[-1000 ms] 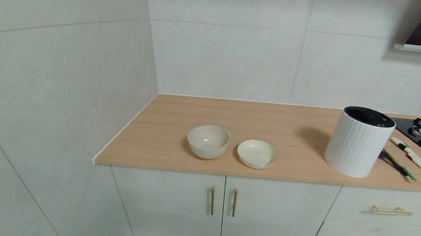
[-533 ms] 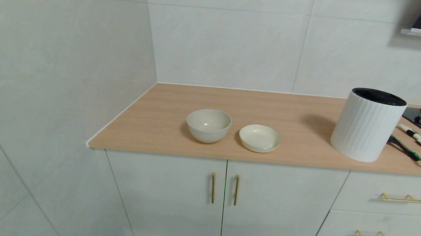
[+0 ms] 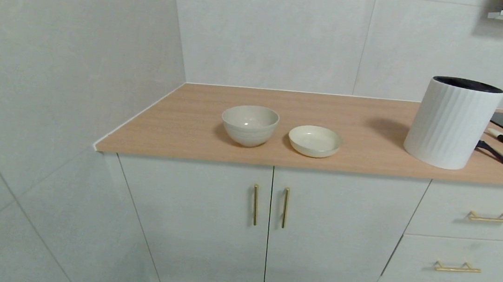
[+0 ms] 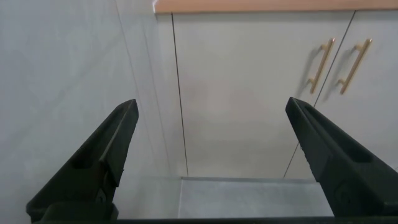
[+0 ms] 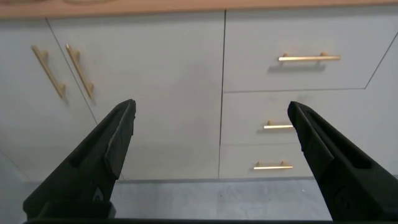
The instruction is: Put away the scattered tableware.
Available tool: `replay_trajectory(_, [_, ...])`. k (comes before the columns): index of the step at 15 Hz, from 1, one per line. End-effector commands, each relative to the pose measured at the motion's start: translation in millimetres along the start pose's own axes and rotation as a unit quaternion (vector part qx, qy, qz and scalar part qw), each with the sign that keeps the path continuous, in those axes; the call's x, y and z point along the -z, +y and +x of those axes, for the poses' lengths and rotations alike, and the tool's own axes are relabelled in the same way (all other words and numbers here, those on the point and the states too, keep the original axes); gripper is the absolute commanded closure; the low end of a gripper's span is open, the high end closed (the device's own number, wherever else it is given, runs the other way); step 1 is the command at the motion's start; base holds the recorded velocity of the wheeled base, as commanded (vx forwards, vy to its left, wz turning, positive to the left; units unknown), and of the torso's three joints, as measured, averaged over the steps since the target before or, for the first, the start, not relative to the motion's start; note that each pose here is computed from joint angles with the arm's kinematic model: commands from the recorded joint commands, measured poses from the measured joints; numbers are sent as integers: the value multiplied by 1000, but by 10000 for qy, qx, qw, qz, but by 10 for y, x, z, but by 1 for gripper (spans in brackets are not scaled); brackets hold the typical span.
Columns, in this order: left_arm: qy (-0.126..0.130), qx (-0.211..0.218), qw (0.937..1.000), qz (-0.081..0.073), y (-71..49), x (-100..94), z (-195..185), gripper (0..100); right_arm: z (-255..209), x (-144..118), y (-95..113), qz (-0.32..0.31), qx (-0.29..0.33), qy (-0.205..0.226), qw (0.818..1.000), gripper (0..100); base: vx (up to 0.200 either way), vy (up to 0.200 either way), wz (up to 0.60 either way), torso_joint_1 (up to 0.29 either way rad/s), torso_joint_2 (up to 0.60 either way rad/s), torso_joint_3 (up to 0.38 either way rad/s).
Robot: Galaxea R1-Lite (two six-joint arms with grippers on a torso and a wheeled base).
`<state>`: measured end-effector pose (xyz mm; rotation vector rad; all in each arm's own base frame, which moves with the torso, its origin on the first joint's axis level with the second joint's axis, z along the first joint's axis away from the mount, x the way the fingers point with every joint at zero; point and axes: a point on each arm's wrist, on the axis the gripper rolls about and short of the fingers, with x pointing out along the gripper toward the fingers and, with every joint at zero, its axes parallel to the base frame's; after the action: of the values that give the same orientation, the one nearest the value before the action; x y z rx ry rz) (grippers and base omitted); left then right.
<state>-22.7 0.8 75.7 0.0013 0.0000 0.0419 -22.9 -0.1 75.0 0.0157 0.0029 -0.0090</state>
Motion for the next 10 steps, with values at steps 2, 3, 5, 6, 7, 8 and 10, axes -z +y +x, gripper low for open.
replay_trajectory(2, [8, -5, 10000, -6, 0, 0, 1, 0, 1, -2, 0, -2, 1, 0, 10000, 0, 0, 0, 0, -195, 483, 288])
replay_trajectory(3, [8, -5, 10000, -6, 0, 0, 1, 0, 1, 0, 0, -2, 1, 8, 10000, 0, 0, 0, 0, -188, 481, 276])
replay_trajectory(5, [0, -5, 10000, -6, 0, -2, 1, 0, 1, 0, 0, -2, 1, 8, 10000, 0, 0, 0, 0, -176, 456, 286])
replay_trajectory(6, [8, -5, 10000, -6, 0, 0, 1, 0, 1, -2, 0, -2, 1, 0, 10000, 0, 0, 0, 0, -159, 461, 290])
replay_trajectory(7, [8, -5, 10000, -6, 0, 0, 1, 0, 1, 0, 0, -2, 1, 8, 10000, 0, 0, 0, 0, -163, 456, 290])
replay_trajectory(8, [8, -5, 10000, -6, 0, 0, 1, 0, 1, -2, 0, -2, 1, 0, 10000, 0, 0, 0, 0, -149, 466, 300])
replay_trajectory(10, [0, -5, 10000, -6, 0, -2, 1, 0, 1, 0, 0, -2, 1, 8, 10000, 0, 0, 0, 0, -146, 449, 317])
